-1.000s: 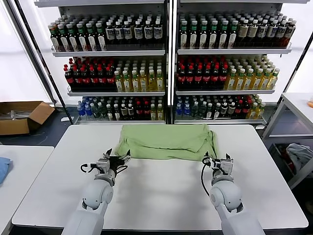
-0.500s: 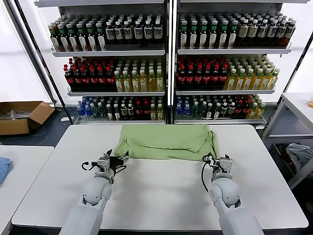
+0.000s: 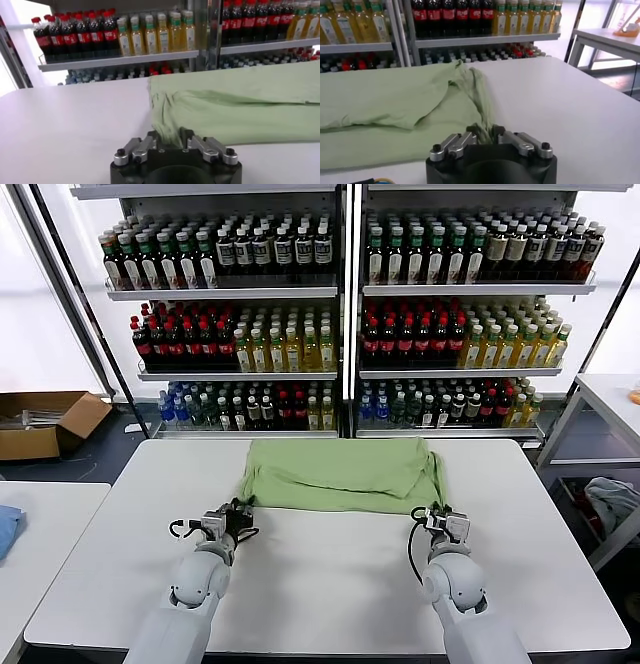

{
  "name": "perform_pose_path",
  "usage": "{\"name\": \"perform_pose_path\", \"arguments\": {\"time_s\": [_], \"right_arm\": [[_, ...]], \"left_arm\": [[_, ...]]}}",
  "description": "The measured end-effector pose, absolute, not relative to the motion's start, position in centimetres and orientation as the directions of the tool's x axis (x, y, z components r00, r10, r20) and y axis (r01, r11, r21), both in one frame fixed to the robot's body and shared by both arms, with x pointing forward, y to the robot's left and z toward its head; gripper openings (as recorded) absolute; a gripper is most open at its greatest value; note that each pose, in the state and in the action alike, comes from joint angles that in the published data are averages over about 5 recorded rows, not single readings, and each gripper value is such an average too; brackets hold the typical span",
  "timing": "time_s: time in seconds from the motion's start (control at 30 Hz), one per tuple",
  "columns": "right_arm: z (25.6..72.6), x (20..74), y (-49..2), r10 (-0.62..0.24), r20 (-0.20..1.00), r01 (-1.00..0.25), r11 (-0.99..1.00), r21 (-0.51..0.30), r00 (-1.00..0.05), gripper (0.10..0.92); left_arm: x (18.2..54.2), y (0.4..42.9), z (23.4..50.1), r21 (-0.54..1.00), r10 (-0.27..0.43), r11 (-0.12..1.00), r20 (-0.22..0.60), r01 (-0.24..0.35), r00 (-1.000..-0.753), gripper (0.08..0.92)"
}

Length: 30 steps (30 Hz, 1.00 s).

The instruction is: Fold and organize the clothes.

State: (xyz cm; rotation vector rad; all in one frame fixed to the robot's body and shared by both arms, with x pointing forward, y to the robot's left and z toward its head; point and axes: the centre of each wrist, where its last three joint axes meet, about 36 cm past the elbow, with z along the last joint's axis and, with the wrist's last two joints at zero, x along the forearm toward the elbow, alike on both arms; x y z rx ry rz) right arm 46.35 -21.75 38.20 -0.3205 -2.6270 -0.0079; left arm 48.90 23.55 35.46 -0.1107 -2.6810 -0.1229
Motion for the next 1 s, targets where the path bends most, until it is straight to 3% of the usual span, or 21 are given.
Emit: {"name": "perform_pose_path", "arguments": {"time_s": [0.13, 0.23, 0.53, 1.0], "right_arm": [[38.2, 45.5, -21.8, 0.22, 0.475, 0.223, 0.974, -0.05, -0.852, 0.125], [38.4, 44.6, -21.8, 0.217, 0.476, 0.221, 0.974, -0.048, -0.852, 0.125], [40.2, 40.2, -21.0, 0.214, 0.454, 0.213, 0.976, -0.055, -0.865, 0.125], [41.9, 30.6, -20.1, 0.242, 0.459, 0.196, 0.97, -0.145, -0.855, 0.125]], "left_arm": [[48.5, 23.9, 35.4, 0.075, 0.056, 0.992, 0.437, 0.098, -0.898, 0.133], [48.1, 24.2, 35.4, 0.086, 0.052, 0.991, 0.429, 0.098, -0.902, 0.09], [44.7, 24.3, 36.6, 0.135, 0.039, 0.986, 0.393, 0.1, -0.919, 0.085], [33.1, 23.8, 40.7, 0.172, 0.047, 0.978, 0.373, 0.119, -0.927, 0.085]]}}
